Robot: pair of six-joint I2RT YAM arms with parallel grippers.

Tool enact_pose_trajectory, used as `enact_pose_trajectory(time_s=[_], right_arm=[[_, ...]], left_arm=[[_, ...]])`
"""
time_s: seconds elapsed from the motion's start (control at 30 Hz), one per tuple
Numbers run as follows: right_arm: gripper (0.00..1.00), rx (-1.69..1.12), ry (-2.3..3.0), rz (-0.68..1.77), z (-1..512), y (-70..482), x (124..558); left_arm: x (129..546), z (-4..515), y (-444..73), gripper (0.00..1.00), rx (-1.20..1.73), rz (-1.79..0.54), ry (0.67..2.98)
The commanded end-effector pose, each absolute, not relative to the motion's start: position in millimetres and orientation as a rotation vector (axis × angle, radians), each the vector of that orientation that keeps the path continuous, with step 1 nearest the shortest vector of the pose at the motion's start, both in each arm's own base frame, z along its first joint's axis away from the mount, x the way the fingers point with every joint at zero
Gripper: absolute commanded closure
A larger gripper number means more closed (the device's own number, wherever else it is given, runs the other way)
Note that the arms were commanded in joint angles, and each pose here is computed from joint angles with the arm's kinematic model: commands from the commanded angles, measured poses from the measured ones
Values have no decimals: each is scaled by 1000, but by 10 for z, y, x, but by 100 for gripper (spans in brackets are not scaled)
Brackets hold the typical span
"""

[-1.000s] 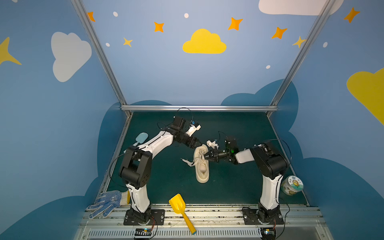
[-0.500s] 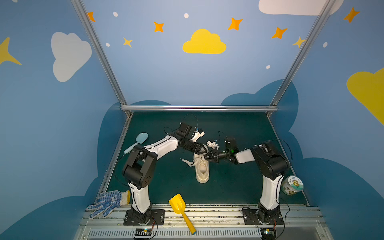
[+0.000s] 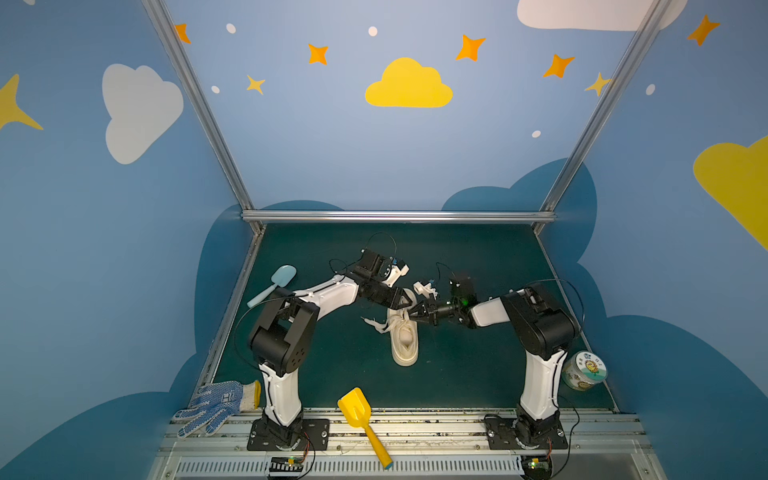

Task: Tie the shoes

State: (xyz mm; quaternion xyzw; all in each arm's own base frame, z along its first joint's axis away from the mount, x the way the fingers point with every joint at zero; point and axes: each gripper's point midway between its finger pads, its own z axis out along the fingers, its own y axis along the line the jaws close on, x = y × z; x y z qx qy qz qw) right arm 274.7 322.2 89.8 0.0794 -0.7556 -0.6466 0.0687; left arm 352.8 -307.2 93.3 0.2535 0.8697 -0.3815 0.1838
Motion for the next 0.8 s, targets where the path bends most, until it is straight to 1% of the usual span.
enact_pose_trajectory(time_s=[0.0, 0.07, 0.27, 0.43, 0.77], right_arm=[[100, 285, -2282, -1981, 1042, 3223, 2773], [100, 285, -2284, -1982, 1054, 3216, 2773], [100, 282, -2288, -1985, 1069, 3177, 2755], [100, 269, -2299, -1977, 1063, 3119, 2740], [100, 252, -2322, -1965, 1063, 3001, 2721]], left_arm=[[3546, 898, -3110, 81, 704, -1108, 2436], [3557, 906, -3105, 87, 697, -1104, 2430], [3600, 951, -3064, 95, 681, -1088, 2426], [3613, 978, -3036, 97, 675, -1092, 2425], [3627, 1048, -2996, 97, 678, -1076, 2417]])
